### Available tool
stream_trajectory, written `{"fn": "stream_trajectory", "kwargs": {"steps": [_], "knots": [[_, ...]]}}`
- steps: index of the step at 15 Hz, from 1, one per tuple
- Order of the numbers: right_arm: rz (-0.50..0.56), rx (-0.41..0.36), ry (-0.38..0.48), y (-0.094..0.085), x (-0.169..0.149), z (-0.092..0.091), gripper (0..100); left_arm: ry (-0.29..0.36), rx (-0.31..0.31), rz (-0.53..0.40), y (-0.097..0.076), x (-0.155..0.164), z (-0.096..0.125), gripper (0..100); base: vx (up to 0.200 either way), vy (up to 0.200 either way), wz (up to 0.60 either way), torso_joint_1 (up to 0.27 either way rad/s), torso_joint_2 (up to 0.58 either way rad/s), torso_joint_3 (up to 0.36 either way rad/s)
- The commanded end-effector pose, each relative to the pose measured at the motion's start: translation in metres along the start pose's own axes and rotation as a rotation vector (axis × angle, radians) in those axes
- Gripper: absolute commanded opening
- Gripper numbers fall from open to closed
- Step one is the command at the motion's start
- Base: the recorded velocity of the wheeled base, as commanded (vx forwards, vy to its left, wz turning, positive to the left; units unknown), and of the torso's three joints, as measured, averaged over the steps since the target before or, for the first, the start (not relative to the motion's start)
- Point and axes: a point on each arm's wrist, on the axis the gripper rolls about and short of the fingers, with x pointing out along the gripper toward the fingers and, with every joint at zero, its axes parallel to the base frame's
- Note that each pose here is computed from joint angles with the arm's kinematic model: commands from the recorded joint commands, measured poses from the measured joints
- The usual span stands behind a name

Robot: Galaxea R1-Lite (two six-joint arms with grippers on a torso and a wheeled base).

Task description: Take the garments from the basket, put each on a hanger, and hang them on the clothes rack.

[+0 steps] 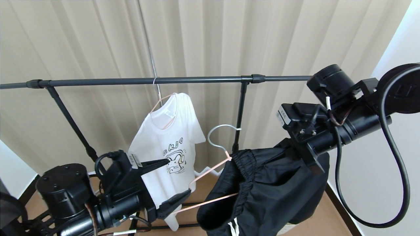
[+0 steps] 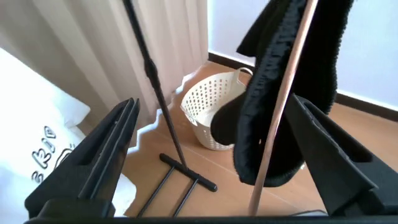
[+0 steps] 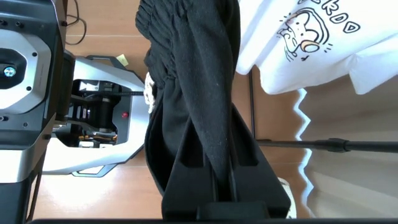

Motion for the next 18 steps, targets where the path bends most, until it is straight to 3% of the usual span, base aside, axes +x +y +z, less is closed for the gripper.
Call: {"fn": "stream_trajectory", "kwargs": {"steps": [1,3,4,7,10,12,14,18], "knots": [[-0.033,-0.006,0.004,-0.001,-0.006,0.004,0,-0.052,-0.04,0.092,0.008,-0.026,0.014,100,0.0,0.0,0.0,0.0,0.0,0.0],[-0.128,0.037,0.046,-0.008,-0.012,0.01,0,-0.074,-0.206,0.197,0.019,-0.034,0.017,100,0.0,0.0,0.0,0.0,0.0,0.0],[-0.174,0.061,0.051,-0.01,-0.013,0.013,0,-0.081,-0.245,0.229,0.025,-0.036,0.017,100,0.0,0.0,0.0,0.0,0.0,0.0],[-0.341,0.123,0.097,-0.011,-0.024,0.02,0,0.063,-0.386,0.242,0.036,-0.027,0.012,100,0.0,0.0,0.0,0.0,0.0,0.0],[-0.386,0.118,0.082,-0.004,-0.037,0.026,0,0.209,-0.496,0.232,0.04,-0.005,0.016,100,0.0,0.0,0.0,0.0,0.0,0.0],[-0.411,0.125,0.057,-0.002,-0.039,0.027,0,0.305,-0.603,0.216,0.037,0.021,0.019,100,0.0,0.0,0.0,0.0,0.0,0.0],[-0.465,0.091,0.017,-0.002,-0.033,0.022,0,0.378,-0.66,0.216,0.032,0.047,0.011,100,0.0,0.0,0.0,0.0,0.0,0.0],[-0.61,0.037,-0.027,0.004,-0.026,0.02,0,0.412,-0.704,0.213,0.025,0.074,-0.001,100,0.0,0.0,0.0,0.0,0.0,0.0]]}}
